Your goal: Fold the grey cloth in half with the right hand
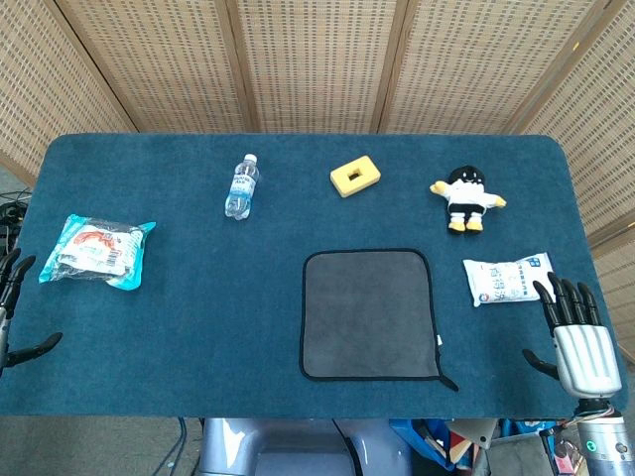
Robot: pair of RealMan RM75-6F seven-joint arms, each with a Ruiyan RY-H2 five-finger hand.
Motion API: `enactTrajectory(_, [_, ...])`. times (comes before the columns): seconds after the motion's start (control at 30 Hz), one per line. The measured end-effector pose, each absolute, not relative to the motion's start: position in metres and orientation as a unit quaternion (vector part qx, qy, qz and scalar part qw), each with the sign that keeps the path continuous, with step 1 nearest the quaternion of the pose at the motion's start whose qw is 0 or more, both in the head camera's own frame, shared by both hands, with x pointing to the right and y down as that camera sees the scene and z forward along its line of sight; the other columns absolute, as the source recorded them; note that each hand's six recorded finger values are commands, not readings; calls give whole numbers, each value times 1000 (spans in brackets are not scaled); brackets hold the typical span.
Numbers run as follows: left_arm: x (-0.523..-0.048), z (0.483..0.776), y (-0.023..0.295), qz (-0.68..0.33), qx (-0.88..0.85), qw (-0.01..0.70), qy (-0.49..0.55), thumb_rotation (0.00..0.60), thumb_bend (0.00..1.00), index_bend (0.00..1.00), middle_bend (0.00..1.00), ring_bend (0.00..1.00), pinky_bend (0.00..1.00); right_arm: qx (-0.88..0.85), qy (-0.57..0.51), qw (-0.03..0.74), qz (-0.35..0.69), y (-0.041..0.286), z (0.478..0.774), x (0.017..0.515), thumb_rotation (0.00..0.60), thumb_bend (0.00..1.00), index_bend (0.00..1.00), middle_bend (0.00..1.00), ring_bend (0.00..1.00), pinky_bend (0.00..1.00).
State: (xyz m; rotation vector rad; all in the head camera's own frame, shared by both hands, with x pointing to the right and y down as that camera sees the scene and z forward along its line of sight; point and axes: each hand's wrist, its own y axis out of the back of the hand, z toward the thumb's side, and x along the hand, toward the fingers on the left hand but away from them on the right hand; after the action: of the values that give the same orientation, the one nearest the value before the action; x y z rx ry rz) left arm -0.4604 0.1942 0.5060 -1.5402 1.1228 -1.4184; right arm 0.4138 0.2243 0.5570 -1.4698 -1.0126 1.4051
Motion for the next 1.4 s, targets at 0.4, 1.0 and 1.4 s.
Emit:
enactTrajectory(0.4, [-465,505,192,-557,-594,376,443,600,122,0,0,0,0,-615,-386,407,554,211,571,399,600,0,18,0,0,0])
enactTrajectory(1.0, [-475,524,179,-586,-575,368,437,600,122,0,0,0,0,-688,-355,381,506,61,634,276,600,405,341,0,0,0])
enactTrajectory(1.4, [-474,531,177,-598,-570,366,428,600,122,0,0,0,0,-675,-322,330,577,41,700,239,600,444,341,0,0,0])
